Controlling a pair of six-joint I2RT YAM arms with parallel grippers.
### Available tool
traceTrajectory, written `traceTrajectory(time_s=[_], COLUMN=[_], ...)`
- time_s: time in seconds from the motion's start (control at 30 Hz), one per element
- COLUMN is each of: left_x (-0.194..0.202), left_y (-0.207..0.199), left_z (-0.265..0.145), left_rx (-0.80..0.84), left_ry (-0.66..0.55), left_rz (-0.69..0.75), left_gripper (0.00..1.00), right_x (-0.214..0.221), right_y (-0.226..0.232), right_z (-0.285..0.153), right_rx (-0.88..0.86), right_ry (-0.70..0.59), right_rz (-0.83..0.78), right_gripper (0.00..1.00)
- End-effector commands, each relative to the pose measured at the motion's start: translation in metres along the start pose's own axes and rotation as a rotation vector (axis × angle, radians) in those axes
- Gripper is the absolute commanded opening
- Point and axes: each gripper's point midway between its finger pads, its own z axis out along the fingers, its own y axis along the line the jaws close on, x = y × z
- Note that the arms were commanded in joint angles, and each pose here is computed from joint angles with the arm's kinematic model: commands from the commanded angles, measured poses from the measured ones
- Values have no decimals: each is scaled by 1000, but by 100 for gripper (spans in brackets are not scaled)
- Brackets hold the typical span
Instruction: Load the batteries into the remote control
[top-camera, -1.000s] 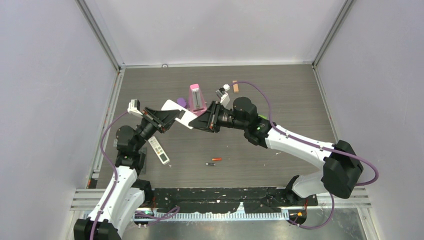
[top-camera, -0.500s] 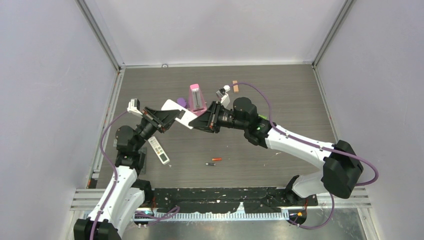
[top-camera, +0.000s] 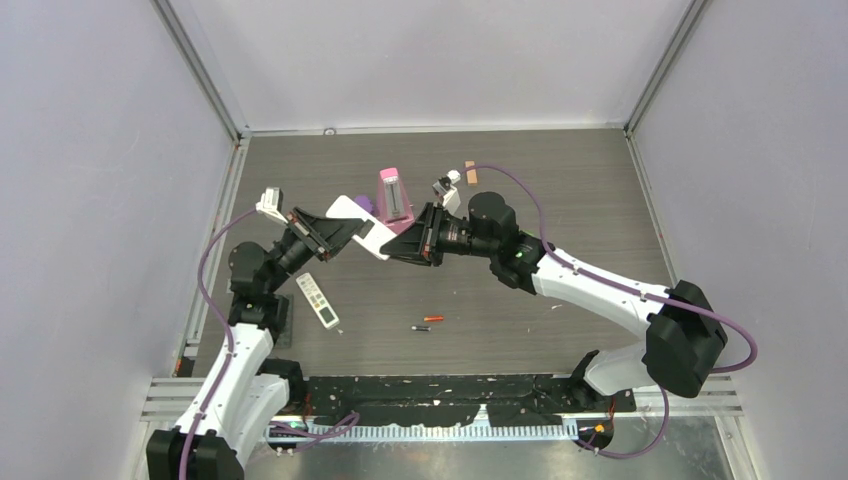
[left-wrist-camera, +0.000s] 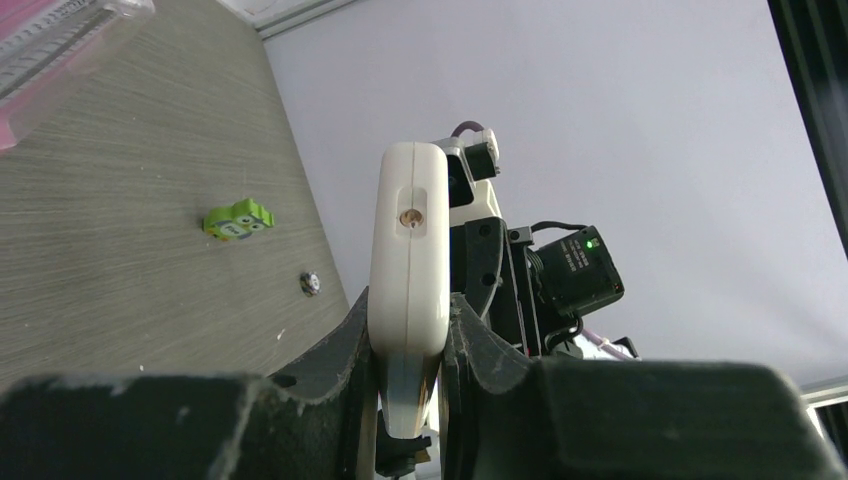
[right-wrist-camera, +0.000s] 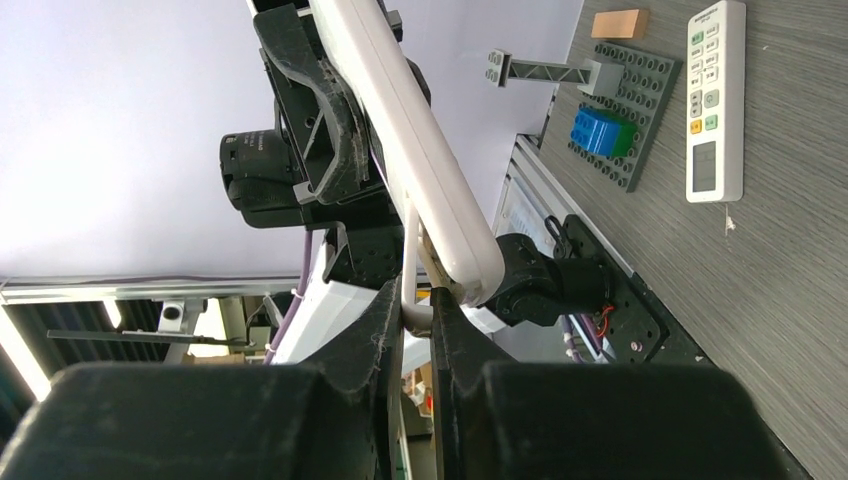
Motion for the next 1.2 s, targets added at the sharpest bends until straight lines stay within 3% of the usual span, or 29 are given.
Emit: traceTrajectory(time_s=[0.0,0.43,0.77,1.17], left_x=[14,12,17,16], left_y=[-58,-58,-70,-68], left_z=[-6,-5,-9,-10], left_rx=[165,159,227,219], left_ry=[110,96,128,106], left_rz=[103,43,112,116], left_gripper=[0,0,0,0], right_x=[-6,-15,-11,-16], right_y=[-16,-13,-7,-9], right_z=[4,8,14,17], right_rx=[67,74,-5,-20], right_ry=[-17,-42,-26,-57], right_rz=[-14,-87,53,100], right_gripper=[5,5,5,5])
